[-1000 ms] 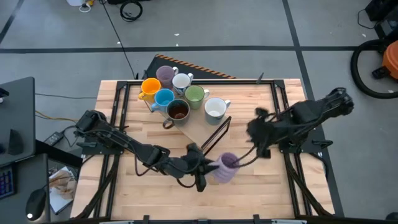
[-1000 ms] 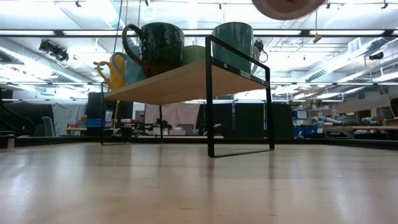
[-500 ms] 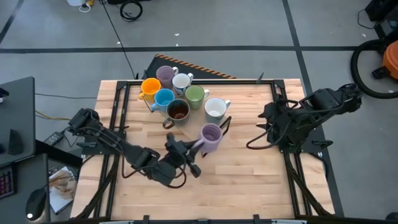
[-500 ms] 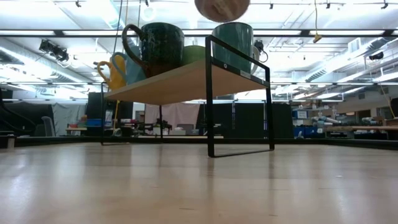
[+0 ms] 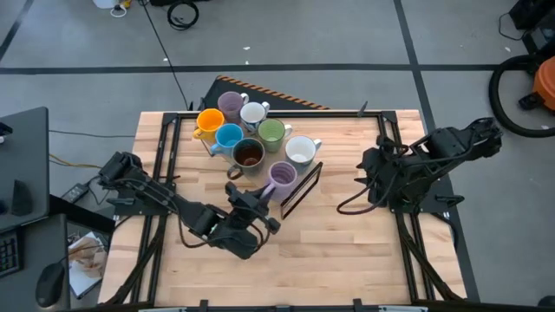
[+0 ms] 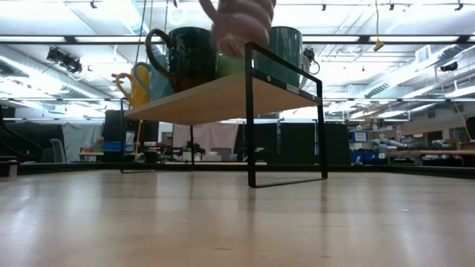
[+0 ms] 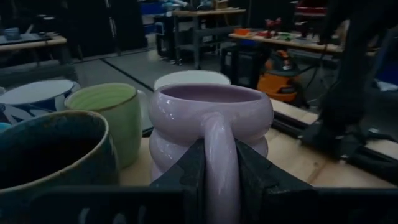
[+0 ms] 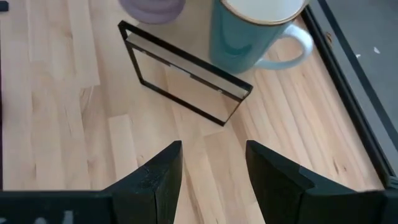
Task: Place coffee mugs
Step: Put the violet mug on the shelf
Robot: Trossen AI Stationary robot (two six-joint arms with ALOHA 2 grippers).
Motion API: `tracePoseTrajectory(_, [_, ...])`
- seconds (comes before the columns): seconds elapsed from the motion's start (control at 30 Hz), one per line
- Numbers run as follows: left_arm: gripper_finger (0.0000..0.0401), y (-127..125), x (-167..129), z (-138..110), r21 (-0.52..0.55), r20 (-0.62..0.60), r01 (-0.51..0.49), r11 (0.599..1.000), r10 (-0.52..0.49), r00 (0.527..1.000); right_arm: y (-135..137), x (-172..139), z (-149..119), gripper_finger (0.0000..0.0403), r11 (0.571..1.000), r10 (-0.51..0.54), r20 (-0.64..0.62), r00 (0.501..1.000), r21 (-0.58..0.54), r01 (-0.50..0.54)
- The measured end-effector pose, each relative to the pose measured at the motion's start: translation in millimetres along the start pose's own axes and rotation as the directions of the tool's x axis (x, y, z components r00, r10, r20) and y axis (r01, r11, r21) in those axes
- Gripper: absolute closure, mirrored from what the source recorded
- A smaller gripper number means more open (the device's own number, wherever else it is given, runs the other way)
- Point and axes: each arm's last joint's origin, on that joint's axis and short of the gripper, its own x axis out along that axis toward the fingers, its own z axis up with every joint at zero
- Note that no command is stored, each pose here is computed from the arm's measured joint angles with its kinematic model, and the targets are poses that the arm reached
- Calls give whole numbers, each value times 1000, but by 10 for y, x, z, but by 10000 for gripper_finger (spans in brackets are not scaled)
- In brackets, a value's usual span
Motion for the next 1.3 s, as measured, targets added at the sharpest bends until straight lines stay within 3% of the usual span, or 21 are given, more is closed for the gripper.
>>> tracePoseTrajectory(0.4, [344,36,193,-93,50,-30,-38,998,40,999,120,116,29,220,999,29,-67,997,-33,-31])
tracePoseTrajectory(0.57, [344,66,248,-126,11,-85,-15,1000,16,996,146,99,19,220,998,40,-58,998,-44,-42])
tracePoseTrajectory(1.3, [344,68,188,-174,55,-118,15,998,-8,993,178,79,-2,220,997,56,-57,997,-53,-59])
